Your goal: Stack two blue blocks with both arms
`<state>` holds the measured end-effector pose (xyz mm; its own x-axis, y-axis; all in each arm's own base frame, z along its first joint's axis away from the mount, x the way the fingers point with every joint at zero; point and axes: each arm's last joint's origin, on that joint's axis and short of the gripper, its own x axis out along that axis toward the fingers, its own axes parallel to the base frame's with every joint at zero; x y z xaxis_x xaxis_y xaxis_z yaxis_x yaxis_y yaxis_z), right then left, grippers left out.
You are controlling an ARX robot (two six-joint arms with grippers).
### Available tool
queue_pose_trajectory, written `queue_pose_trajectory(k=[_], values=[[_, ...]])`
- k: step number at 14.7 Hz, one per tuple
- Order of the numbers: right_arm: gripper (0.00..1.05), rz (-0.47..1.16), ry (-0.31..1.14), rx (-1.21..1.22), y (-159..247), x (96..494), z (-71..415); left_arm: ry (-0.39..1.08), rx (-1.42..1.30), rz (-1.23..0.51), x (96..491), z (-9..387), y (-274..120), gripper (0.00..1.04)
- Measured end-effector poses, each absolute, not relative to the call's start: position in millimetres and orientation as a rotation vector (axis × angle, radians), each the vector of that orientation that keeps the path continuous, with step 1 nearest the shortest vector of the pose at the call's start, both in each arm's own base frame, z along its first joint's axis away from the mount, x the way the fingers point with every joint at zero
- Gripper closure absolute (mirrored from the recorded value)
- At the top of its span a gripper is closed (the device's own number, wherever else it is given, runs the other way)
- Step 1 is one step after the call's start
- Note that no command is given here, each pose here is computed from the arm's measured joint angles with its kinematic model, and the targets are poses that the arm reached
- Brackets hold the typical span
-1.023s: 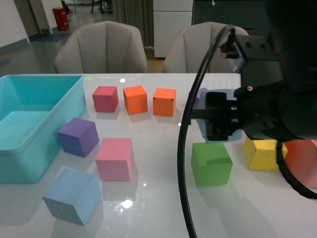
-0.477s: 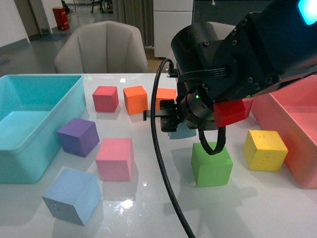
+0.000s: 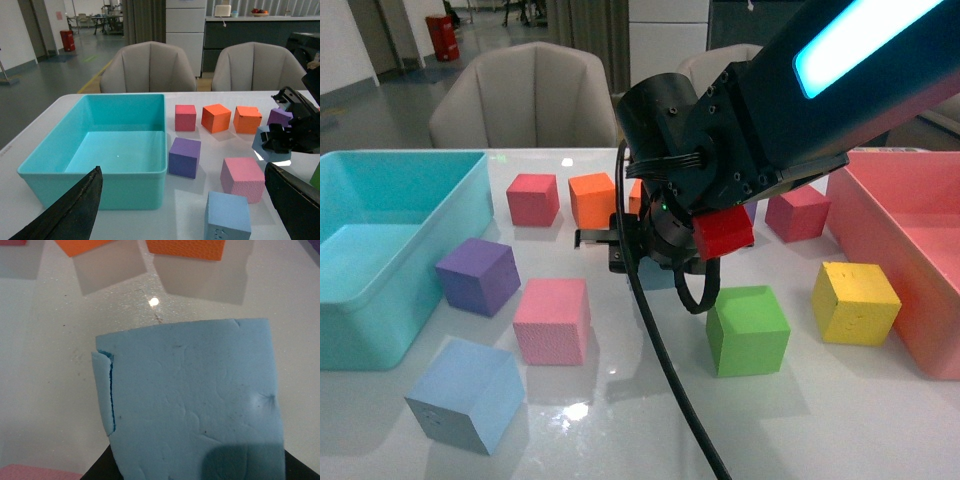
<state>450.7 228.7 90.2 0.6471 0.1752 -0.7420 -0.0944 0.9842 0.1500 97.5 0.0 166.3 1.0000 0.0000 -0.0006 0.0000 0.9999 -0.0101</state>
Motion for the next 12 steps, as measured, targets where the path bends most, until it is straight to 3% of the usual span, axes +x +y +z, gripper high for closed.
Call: queue_pose_trajectory(k=[7,9,11,12], values=[[0.63,0.096,0.902,0.185,232.9,457.8,82.9,0.001,-0.010,0.000,97.5,166.3,0.0,0.07],[0.25,0.075,0.916,0.169,235.1,456.5,79.5,0.001,-0.010,0.000,97.5,166.3,0.0,0.07],[0.05,0.076,0.907,0.172,235.3,457.1,80.2,0.000,-0.010,0.000,97.5,166.3,0.0,0.07],[0.07,0.078,0.900,0.174,235.2,456.9,80.0,0.000,-0.010,0.000,97.5,166.3,0.0,0.07]])
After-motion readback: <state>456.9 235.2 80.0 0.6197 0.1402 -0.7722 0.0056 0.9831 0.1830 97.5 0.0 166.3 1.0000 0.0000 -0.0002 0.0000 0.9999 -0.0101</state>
